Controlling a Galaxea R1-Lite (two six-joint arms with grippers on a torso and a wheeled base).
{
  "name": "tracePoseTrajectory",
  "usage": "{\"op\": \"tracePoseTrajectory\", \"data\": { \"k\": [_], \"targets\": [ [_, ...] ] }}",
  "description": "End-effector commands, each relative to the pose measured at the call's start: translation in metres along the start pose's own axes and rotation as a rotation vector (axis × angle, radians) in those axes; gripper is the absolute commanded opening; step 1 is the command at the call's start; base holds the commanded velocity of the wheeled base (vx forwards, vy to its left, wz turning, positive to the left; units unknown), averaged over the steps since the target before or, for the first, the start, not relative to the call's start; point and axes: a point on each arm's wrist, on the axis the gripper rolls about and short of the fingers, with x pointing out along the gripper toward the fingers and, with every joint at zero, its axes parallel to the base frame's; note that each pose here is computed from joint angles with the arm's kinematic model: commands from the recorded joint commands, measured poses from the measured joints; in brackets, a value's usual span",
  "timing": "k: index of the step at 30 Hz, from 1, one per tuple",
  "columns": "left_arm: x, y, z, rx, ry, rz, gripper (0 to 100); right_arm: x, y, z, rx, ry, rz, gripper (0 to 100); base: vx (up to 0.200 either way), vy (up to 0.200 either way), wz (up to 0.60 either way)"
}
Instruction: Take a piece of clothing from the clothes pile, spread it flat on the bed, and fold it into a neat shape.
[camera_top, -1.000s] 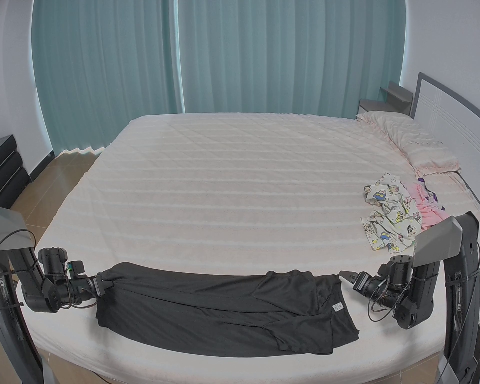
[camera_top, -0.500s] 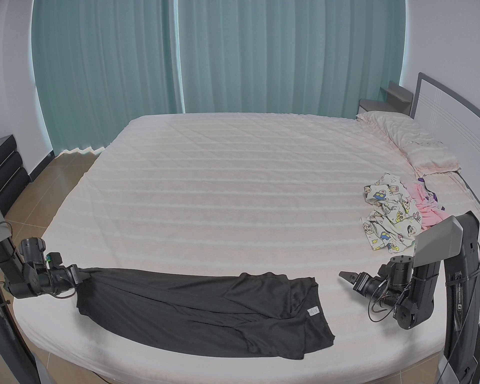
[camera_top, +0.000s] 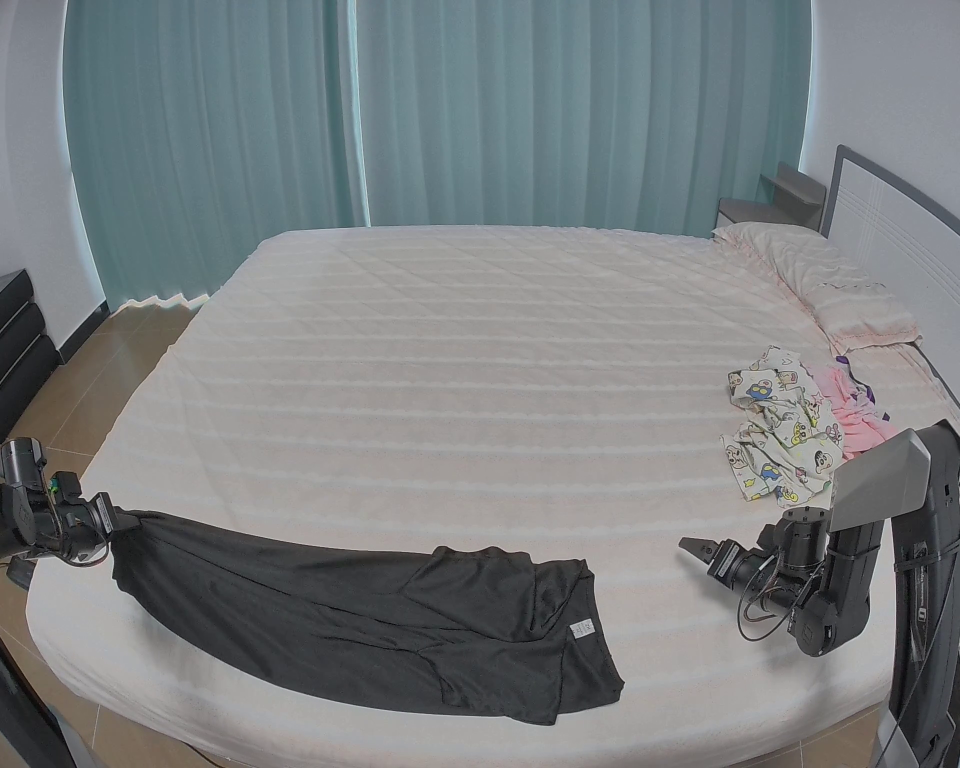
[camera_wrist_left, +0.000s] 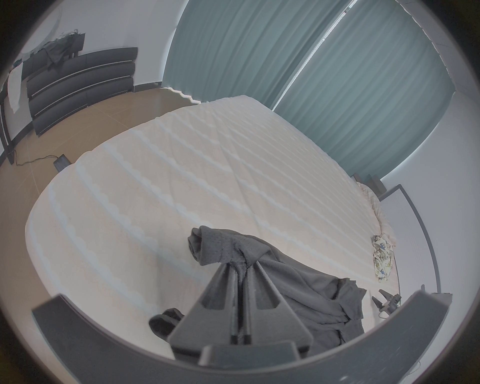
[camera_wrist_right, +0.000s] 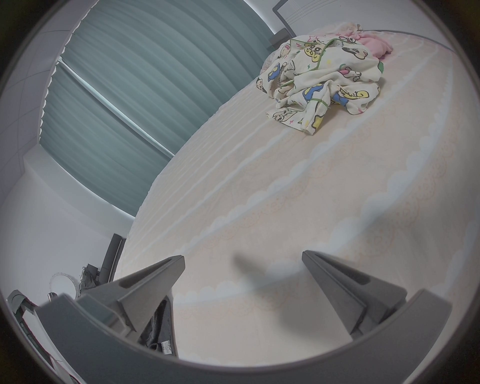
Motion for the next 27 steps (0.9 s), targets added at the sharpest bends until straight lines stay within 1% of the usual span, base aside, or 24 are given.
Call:
{"op": "tracePoseTrajectory", "data": {
  "k": [1, 2, 6, 7, 8, 12, 14, 16, 17, 18, 19, 20, 21, 23, 24, 26, 27],
  "targets": [
    [-0.011, -0.033, -0.004, 0.042, 0.02, -0.037, 0, -0.001, 0.003, 0.003, 0.003, -0.016, 0.014, 100, 0.0, 0.0, 0.0],
    [-0.013, -0.063, -0.019, 0.05, 0.074, -0.034, 0, -0.002, 0.004, 0.005, 0.012, -0.023, 0.02, 100, 0.0, 0.0, 0.0],
    [-0.011, -0.102, -0.042, 0.064, 0.119, -0.017, 0, -0.003, 0.006, 0.006, 0.011, -0.028, 0.024, 100, 0.0, 0.0, 0.0],
    [-0.011, -0.102, -0.042, 0.064, 0.119, -0.017, 0, -0.003, 0.006, 0.006, 0.011, -0.028, 0.024, 100, 0.0, 0.0, 0.0],
    [-0.009, -0.122, -0.051, 0.071, 0.133, -0.012, 0, -0.003, 0.006, 0.006, 0.011, -0.028, 0.024, 100, 0.0, 0.0, 0.0],
    [-0.005, -0.162, -0.072, 0.068, 0.147, 0.002, 0, -0.003, 0.006, 0.007, 0.01, -0.029, 0.025, 100, 0.0, 0.0, 0.0],
    [-0.003, -0.182, -0.084, 0.088, 0.153, 0.008, 0, -0.003, 0.007, 0.007, 0.01, -0.031, 0.025, 100, 0.0, 0.0, 0.0],
    [-0.001, -0.197, -0.095, 0.111, 0.165, -0.002, 0, -0.004, 0.008, 0.009, 0.009, -0.036, 0.029, 100, 0.0, 0.0, 0.0],
    [-0.001, -0.197, -0.095, 0.111, 0.165, -0.002, 0, -0.004, 0.008, 0.009, 0.009, -0.036, 0.029, 100, 0.0, 0.0, 0.0],
    [-0.001, -0.211, -0.104, 0.123, 0.175, -0.015, 0, -0.004, 0.008, 0.009, 0.009, -0.037, 0.029, 100, 0.0, 0.0, 0.0],
    [0.0, -0.218, -0.11, 0.124, 0.185, -0.022, 0, -0.004, 0.008, 0.008, 0.008, -0.035, 0.029, 100, 0.0, 0.0, 0.0],
    [0.0, -0.218, -0.11, 0.124, 0.185, -0.022, 0, -0.004, 0.008, 0.008, 0.008, -0.035, 0.029, 100, 0.0, 0.0, 0.0],
    [0.004, -0.229, -0.121, 0.126, 0.208, -0.03, 0, -0.005, 0.008, 0.007, 0.009, -0.029, 0.027, 100, 0.0, 0.0, 0.0],
    [0.009, -0.239, -0.13, 0.129, 0.221, -0.033, 0, -0.006, 0.007, 0.007, 0.01, -0.025, 0.025, 100, 0.0, 0.0, 0.0],
    [0.01, -0.24, -0.13, 0.13, 0.221, -0.033, 0, -0.006, 0.008, 0.006, 0.01, -0.024, 0.026, 100, 0.0, 0.0, 0.0],
    [0.016, -0.25, -0.138, 0.116, 0.22, -0.029, 0, -0.006, 0.009, 0.005, 0.007, -0.021, 0.029, 100, 0.0, 0.0, 0.0],
    [0.016, -0.25, -0.138, 0.116, 0.22, -0.029, 0, -0.006, 0.009, 0.005, 0.007, -0.021, 0.029, 100, 0.0, 0.0, 0.0]
  ]
}}
